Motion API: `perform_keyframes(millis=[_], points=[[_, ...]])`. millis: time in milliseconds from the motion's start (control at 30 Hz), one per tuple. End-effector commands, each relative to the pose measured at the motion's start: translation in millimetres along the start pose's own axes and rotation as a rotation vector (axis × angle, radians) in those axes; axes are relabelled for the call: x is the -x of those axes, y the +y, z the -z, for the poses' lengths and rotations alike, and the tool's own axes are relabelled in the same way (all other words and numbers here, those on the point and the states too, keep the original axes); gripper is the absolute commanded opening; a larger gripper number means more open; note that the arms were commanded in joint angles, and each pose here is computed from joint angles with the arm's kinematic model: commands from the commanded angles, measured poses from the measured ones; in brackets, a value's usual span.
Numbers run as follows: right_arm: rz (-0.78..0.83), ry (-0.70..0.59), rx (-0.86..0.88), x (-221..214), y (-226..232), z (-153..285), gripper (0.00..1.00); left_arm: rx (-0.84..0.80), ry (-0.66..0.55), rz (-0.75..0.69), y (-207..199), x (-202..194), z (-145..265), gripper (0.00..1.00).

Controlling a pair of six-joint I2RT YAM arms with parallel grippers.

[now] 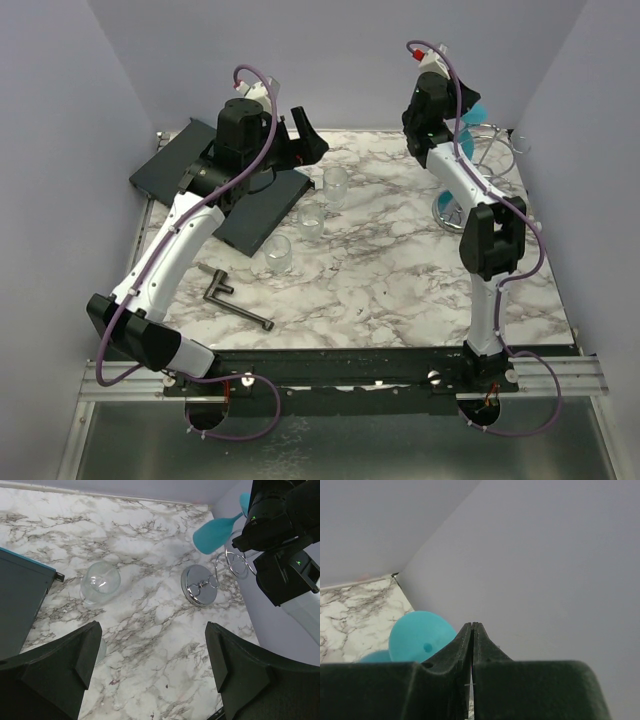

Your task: Take the wine glass off the wine glass rack

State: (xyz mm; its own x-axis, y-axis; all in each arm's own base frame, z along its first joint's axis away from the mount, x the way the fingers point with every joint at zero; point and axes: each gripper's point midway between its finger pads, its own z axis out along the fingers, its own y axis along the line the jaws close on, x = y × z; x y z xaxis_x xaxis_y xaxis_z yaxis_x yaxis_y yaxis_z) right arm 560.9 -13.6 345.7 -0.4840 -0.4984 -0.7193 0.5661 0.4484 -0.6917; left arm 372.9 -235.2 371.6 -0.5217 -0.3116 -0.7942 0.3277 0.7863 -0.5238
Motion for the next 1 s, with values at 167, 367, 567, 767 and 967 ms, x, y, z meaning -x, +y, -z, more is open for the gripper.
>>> perform_keyframes(millis=[167,367,567,767,967], points=[[-0.057,0.03,0.0,1,0,-2,0.06,-0.035,-0.028,0.008,-5,8,8,0.92],[-0.157,0.075,0.218,5,11,12,0.38,-0.037,-0.024,0.017,-5,6,7,0.92],[-0.084,0.088,0.289,-11,28,22,0.56,-0.042,-0.023,0.02,-4,7,5,0.92],[-0.018,0.093,0.268,-21,39,19,0.56,-0.04,-0.027,0.019,-3,8,7,0.92],[-0.004,0.094,0.273,-23,47,21,0.56,-0.033,-0.026,0.022,1,7,7,0.92]])
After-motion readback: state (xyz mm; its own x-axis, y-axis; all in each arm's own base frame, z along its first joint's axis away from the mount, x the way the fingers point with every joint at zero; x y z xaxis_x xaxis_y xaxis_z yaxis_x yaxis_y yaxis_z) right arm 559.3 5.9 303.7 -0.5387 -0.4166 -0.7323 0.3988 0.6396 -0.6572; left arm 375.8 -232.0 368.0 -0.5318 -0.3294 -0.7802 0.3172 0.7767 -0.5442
